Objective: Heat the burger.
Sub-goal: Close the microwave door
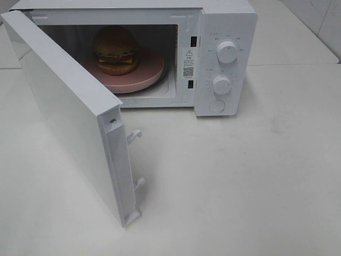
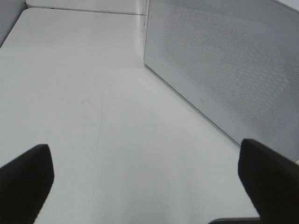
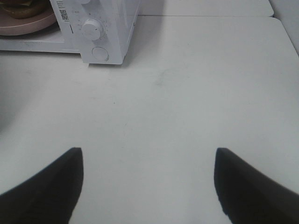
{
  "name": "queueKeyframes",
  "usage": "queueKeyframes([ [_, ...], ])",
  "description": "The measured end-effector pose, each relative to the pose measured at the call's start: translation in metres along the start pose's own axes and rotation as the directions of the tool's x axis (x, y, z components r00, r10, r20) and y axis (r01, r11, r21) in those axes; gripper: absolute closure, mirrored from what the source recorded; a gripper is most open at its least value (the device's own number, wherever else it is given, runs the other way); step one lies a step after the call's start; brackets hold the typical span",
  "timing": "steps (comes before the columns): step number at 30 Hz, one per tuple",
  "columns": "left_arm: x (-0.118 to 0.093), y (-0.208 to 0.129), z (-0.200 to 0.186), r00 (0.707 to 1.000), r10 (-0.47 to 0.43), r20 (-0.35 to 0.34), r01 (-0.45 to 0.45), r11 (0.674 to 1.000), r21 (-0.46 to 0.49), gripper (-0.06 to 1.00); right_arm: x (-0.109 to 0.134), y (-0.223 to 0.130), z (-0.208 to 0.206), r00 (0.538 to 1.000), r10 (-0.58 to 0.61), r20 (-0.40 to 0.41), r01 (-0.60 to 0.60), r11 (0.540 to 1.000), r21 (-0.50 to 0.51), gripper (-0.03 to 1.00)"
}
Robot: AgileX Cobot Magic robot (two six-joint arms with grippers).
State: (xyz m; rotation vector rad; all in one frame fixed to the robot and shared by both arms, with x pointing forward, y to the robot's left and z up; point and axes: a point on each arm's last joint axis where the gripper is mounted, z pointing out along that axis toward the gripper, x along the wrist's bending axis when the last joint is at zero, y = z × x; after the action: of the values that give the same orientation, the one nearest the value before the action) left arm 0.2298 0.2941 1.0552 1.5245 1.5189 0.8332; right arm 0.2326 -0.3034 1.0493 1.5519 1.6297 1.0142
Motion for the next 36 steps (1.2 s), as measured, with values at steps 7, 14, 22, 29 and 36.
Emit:
queueKeyframes([
  [7,0.0,0.0,0.0,1.0,0.0,0.0,0.0,1.0,0.0,-0.05,0.0,-0.0005,0.0,1.0,0.0,0.001,0.0,1.0,0.005,0.22],
  [14,0.0,0.0,0.0,1.0,0.0,0.0,0.0,1.0,0.0,-0.05,-0.0001,-0.0005,0.0,1.0,0.0,0.001,0.0,1.0,0.006,0.22],
  [22,0.0,0.0,0.0,1.0,0.0,0.0,0.0,1.0,0.0,-0.05,-0.0001,-0.0005,0.0,1.0,0.0,0.001,0.0,1.0,0.006,0.22],
  [29,0.0,0.0,0.0,1.0,0.0,0.0,0.0,1.0,0.0,-0.05,-0.0001,-0.0005,0.0,1.0,0.0,0.001,0.0,1.0,0.006,0.22],
  [36,0.0,0.0,0.0,1.0,0.0,0.0,0.0,1.0,0.0,-0.05,-0.0001,-0.0005,0.0,1.0,0.0,0.001,0.0,1.0,0.006,0.22],
])
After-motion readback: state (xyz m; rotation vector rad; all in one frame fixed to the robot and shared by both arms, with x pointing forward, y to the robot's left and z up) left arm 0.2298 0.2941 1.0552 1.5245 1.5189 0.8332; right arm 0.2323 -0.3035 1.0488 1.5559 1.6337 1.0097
